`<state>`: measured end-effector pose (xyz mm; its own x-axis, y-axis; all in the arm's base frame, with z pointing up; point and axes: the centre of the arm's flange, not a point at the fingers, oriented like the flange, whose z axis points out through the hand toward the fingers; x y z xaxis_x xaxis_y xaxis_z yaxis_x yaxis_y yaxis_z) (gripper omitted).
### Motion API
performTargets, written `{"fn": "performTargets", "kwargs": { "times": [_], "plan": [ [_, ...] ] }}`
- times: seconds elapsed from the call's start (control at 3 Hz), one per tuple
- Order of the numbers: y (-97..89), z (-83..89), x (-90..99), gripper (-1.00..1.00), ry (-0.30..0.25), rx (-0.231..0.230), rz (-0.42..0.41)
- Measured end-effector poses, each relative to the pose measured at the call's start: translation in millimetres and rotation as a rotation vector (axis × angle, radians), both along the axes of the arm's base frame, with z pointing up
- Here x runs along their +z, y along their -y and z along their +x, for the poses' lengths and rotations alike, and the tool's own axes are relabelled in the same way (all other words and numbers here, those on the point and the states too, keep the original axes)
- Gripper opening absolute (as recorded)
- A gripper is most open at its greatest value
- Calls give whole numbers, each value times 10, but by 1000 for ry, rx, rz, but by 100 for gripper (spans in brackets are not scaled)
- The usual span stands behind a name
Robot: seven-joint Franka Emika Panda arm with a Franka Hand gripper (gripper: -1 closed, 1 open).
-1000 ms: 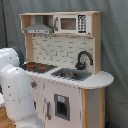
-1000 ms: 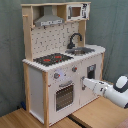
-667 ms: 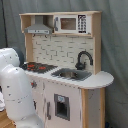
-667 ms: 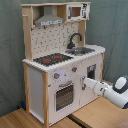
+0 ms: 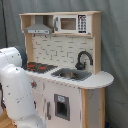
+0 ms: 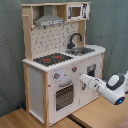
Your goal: Play with the kitchen
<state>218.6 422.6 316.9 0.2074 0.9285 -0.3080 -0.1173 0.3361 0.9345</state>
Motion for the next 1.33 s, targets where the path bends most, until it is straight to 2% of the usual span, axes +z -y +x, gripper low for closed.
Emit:
{"fn": "performTargets", "kwargs": {
  "times": [1.33],
  "plan": [
    [133, 351, 317, 100, -39, -82, -353]
  ]
}}
